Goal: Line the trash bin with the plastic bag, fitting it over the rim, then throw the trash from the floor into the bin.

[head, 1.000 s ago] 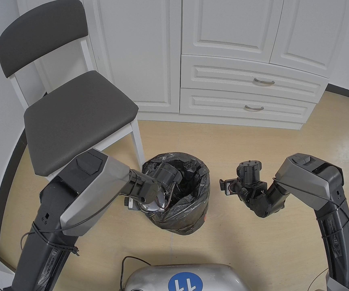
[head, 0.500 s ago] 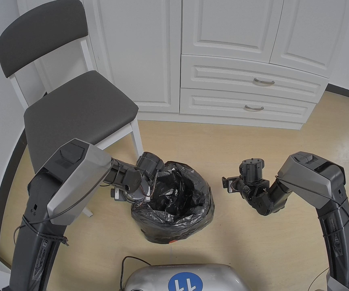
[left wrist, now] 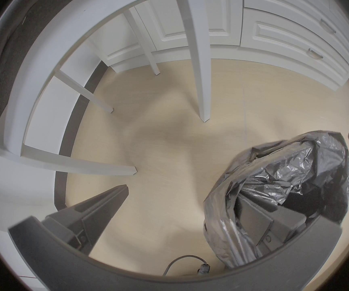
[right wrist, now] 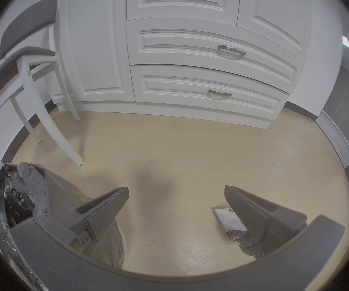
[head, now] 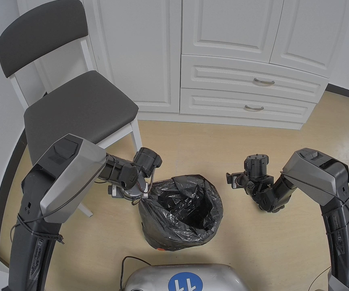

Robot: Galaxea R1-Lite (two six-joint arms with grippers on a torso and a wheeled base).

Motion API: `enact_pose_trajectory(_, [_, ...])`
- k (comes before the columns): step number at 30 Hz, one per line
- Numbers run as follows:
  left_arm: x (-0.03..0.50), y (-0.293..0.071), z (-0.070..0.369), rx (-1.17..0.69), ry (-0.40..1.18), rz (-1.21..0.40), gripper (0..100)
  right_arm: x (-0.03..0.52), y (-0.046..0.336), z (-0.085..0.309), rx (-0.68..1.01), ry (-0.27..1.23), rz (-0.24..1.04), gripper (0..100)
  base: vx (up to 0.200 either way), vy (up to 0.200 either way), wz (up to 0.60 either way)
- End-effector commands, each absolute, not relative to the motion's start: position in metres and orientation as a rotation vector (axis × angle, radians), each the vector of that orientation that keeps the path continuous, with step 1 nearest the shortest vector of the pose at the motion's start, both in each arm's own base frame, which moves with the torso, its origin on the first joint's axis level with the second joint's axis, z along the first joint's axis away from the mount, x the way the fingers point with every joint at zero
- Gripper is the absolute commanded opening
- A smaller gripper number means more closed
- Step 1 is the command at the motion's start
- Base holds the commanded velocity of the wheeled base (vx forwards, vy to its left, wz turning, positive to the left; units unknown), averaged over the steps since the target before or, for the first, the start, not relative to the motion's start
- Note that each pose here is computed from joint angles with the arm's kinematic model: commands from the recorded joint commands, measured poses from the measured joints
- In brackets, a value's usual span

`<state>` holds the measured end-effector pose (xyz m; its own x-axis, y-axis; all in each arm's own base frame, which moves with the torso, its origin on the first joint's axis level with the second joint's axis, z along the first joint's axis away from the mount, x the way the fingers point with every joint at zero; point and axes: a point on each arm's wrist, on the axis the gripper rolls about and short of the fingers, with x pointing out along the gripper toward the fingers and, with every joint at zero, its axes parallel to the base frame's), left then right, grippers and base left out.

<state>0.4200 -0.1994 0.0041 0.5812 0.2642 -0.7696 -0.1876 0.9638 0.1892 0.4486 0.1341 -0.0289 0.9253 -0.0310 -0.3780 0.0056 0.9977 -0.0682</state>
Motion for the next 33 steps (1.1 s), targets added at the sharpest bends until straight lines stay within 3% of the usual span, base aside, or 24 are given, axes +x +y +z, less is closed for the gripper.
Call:
enact_pose_trajectory(1, [0.42, -0.199, 0.008, 0.087, 0.909, 0.265, 100, 0.452, 0.126, -0.017, -0.054, 0.363, -0.033, 100, 0.0, 0.0, 0.0])
enact_pose_trajectory(8, [0.412, -0.205, 0.013, 0.089, 0.907, 0.242, 100, 0.451, 0.135, -0.024, -0.056, 0.366, -0.016, 100, 0.0, 0.0, 0.0])
enact_pose_trajectory(18, [0.41, -0.21, 0.016, 0.081, 0.902, 0.231, 100, 0.454, 0.18, -0.056, 0.047, 0.368, 0.041, 100, 0.0, 0.0, 0.0])
enact_pose_trajectory(27, [0.403, -0.205, 0.047, 0.048, 0.859, 0.222, 100, 0.435, 0.176, -0.059, 0.012, 0.435, 0.061, 100, 0.0, 0.0, 0.0])
enact_pose_trajectory(33, [0.41, -0.186, 0.056, 0.032, 0.847, 0.257, 100, 0.402, 0.154, -0.039, -0.055, 0.517, 0.223, 100, 0.0, 0.0, 0.0])
